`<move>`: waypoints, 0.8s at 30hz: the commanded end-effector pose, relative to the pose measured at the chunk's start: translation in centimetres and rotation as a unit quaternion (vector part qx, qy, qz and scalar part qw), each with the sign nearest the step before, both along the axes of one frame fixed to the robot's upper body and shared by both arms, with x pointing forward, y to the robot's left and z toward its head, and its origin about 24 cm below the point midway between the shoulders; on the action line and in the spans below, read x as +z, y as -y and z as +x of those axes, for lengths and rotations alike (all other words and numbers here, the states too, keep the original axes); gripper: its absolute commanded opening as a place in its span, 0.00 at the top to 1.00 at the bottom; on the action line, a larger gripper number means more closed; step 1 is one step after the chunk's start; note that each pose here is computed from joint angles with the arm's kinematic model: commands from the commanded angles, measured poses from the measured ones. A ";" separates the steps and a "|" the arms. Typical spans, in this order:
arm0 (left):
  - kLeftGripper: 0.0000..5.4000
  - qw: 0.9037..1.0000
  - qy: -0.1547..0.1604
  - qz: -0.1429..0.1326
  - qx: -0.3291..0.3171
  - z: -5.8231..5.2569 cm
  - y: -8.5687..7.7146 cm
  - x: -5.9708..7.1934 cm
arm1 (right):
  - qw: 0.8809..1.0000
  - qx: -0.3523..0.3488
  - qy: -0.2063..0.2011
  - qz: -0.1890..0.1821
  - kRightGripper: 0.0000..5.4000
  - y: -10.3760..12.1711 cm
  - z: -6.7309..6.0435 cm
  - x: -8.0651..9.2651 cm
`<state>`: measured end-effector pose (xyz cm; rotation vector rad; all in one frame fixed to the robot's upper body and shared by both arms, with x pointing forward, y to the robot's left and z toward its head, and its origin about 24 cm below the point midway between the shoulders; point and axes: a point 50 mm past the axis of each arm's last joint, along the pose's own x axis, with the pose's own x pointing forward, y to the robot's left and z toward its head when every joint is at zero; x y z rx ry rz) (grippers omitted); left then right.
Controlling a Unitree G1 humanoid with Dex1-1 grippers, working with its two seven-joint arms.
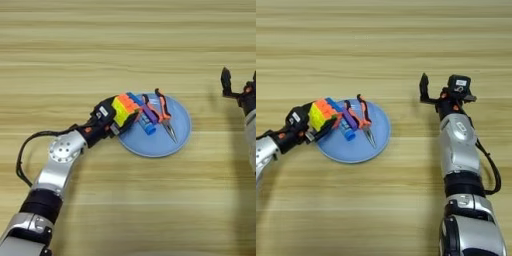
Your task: Move the objects on the table
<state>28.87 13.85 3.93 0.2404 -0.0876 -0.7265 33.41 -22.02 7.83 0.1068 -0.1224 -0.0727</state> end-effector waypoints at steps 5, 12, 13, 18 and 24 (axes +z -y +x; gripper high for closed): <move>0.37 1.000 0.007 -0.008 0.022 -0.2 -1.1 0.6 | 1.000 -0.001 -0.009 0.004 0.00 -0.1 -0.1 -0.4; 0.37 0.998 0.011 -0.016 0.062 -0.4 -3.2 0.8 | 1.000 0.001 -0.009 0.005 0.00 -0.2 0.0 -0.5; 0.37 0.997 0.012 -0.017 0.068 -0.5 -3.5 0.8 | 1.000 0.002 -0.009 0.005 0.00 -0.2 0.0 -0.5; 0.37 0.996 0.011 -0.020 0.088 -0.7 -4.6 0.8 | 1.000 0.003 -0.009 0.005 0.00 -0.3 0.1 -0.5; 0.37 0.993 0.014 -0.025 0.114 -0.9 -5.9 0.9 | 1.000 0.003 -0.009 0.006 0.00 -0.3 0.2 -0.5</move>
